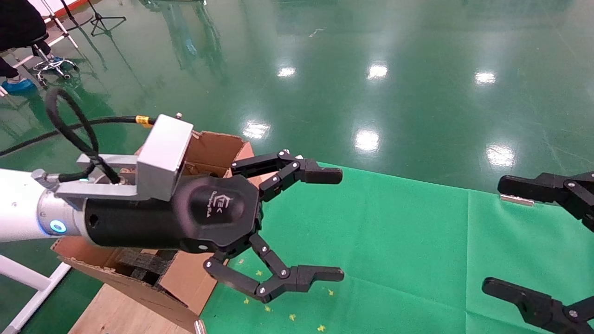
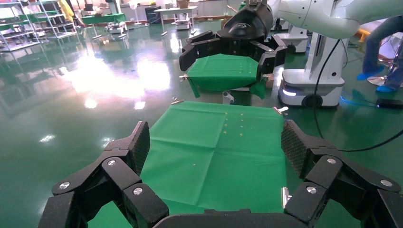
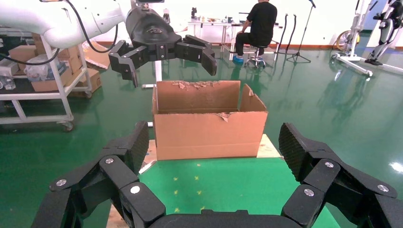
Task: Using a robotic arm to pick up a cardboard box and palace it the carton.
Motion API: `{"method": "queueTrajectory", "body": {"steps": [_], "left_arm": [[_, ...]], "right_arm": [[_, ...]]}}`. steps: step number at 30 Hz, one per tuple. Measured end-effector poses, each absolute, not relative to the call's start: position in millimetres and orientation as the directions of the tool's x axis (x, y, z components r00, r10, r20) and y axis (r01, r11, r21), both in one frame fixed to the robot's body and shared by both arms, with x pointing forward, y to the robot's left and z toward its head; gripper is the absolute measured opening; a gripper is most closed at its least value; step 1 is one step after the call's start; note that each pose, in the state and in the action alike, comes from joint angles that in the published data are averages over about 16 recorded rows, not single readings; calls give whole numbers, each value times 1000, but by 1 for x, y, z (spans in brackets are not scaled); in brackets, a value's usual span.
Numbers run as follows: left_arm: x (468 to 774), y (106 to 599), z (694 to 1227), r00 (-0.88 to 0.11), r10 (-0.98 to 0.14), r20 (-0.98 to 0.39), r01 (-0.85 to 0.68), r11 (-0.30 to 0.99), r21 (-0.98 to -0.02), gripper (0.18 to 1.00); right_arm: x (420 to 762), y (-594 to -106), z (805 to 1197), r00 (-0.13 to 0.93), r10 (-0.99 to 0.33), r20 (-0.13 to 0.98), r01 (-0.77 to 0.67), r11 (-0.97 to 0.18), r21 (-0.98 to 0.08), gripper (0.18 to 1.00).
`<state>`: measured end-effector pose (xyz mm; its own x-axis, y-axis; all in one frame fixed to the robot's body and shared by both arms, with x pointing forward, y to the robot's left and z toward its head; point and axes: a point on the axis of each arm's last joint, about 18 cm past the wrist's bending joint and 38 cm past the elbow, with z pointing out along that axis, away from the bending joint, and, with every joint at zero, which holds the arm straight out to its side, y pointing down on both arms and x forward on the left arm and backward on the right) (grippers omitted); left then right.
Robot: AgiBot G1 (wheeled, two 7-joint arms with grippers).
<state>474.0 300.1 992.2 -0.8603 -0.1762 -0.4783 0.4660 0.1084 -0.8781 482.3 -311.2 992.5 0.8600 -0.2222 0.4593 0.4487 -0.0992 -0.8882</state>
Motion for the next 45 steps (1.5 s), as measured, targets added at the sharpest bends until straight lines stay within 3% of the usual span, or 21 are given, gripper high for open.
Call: {"method": "queueTrajectory", "body": {"steps": [45], "left_arm": [[476,300,992,-861,-180,-475,461,114,-880,1001]], "right_arm": [[482,-311,992,860,-222,459,449,-99,-888,1001]]}}
